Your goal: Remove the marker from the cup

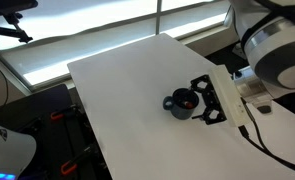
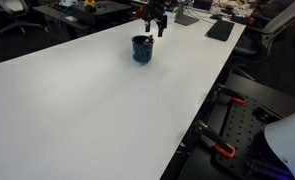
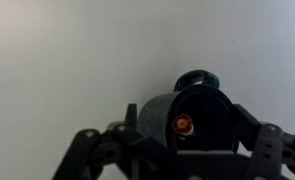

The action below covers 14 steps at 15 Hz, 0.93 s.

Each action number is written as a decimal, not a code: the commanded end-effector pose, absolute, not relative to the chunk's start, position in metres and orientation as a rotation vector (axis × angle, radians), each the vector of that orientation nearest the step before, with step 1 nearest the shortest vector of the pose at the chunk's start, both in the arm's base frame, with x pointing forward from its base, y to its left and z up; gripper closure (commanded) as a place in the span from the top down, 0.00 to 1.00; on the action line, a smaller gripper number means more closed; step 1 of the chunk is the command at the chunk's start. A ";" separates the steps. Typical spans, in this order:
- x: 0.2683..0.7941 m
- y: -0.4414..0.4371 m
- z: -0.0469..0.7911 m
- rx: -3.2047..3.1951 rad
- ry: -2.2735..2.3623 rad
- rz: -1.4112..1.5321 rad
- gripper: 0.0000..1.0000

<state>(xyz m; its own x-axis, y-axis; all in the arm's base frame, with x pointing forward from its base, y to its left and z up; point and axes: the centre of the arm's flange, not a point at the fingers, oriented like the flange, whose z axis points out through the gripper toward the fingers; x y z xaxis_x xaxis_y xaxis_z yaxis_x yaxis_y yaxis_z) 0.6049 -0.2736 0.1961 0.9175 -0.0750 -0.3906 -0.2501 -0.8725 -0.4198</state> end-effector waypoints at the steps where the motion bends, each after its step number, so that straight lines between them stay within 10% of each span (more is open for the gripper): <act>1: 0.604 -0.273 0.199 -2.618 0.214 0.498 0.61; 4: 0.604 -0.272 0.197 -2.618 0.209 0.501 0.48; 8: 0.604 -0.272 0.196 -2.617 0.206 0.504 0.63; 14: 0.603 -0.272 0.195 -2.617 0.197 0.506 0.10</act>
